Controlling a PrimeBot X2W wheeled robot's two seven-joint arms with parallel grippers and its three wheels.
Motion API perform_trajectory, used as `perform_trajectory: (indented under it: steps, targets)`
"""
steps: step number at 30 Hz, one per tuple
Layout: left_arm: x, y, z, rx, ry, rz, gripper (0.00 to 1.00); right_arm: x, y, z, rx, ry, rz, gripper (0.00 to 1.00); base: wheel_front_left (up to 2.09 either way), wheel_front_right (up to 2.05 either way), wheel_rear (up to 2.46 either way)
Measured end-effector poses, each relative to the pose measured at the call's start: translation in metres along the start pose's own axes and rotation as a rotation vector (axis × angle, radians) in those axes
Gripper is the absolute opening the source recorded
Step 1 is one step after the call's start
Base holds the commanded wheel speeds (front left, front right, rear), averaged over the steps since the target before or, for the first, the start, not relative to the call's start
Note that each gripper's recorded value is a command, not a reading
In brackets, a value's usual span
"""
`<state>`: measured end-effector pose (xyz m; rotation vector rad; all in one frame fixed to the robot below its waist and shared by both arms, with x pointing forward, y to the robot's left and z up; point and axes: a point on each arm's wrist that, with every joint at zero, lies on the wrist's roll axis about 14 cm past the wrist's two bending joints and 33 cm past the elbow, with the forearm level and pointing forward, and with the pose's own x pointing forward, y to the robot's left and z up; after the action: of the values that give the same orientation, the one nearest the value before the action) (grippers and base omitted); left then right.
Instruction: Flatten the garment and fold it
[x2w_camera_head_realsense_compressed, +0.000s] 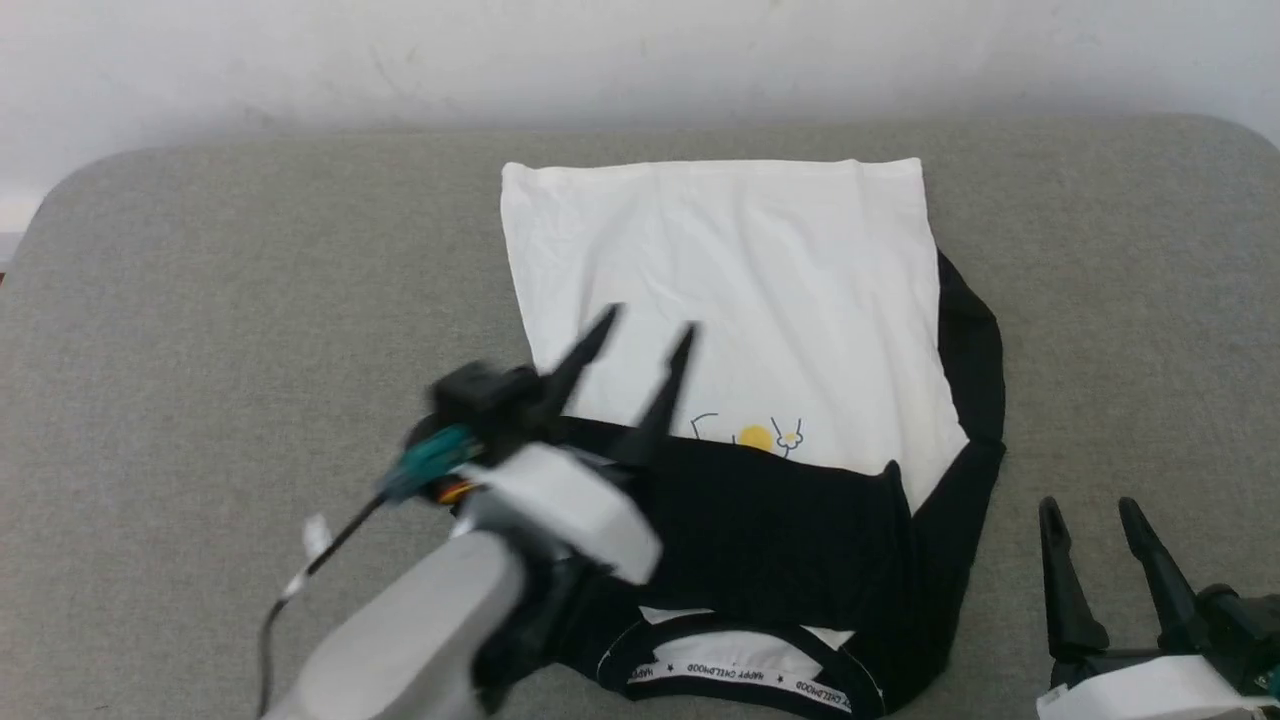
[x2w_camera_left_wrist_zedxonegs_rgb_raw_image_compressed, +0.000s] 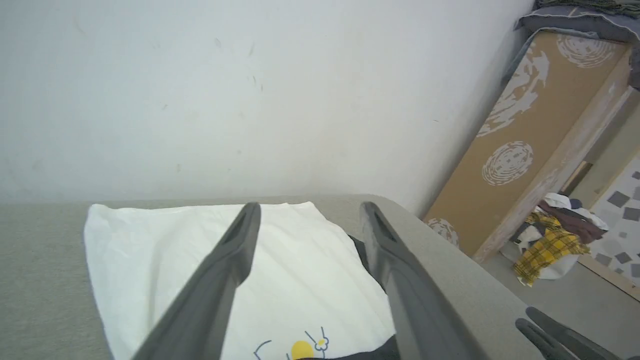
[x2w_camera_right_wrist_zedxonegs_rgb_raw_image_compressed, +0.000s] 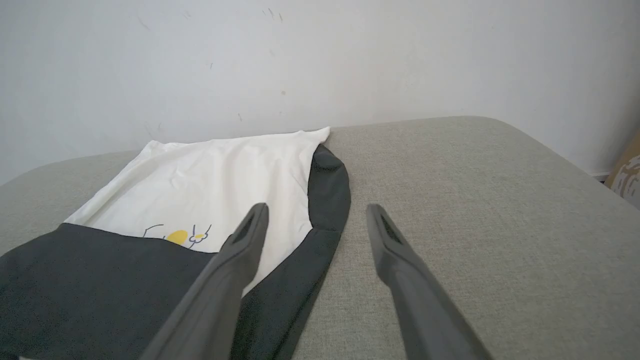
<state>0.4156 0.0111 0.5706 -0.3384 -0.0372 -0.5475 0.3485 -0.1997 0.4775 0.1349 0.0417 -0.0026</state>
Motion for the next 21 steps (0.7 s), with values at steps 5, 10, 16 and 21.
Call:
perform_trajectory:
  steps: [5, 10, 16, 21]
  targets:
    - [-0.042, 0.061, 0.036, 0.106, -0.143, 0.226, 1.0, 0.002, 0.002, 0.001, -0.001, -0.003, 0.007, 1.0, 0.0, 0.0, 0.0]
    - [-0.103, 0.111, 0.025, 0.179, -0.129, 0.469, 1.0, 0.004, 0.002, -0.001, -0.003, 0.008, 0.007, 1.0, 0.0, 0.0, 0.0]
    - [-0.158, 0.133, -0.003, 0.183, -0.046, 0.618, 1.0, 0.005, -0.002, -0.001, -0.006, 0.011, -0.003, 1.0, 0.0, 0.0, 0.0]
    - [-0.162, 0.134, -0.002, 0.157, -0.073, 0.627, 1.0, 0.017, -0.002, 0.009, -0.01, 0.004, 0.0, 1.0, 0.0, 0.0, 0.0]
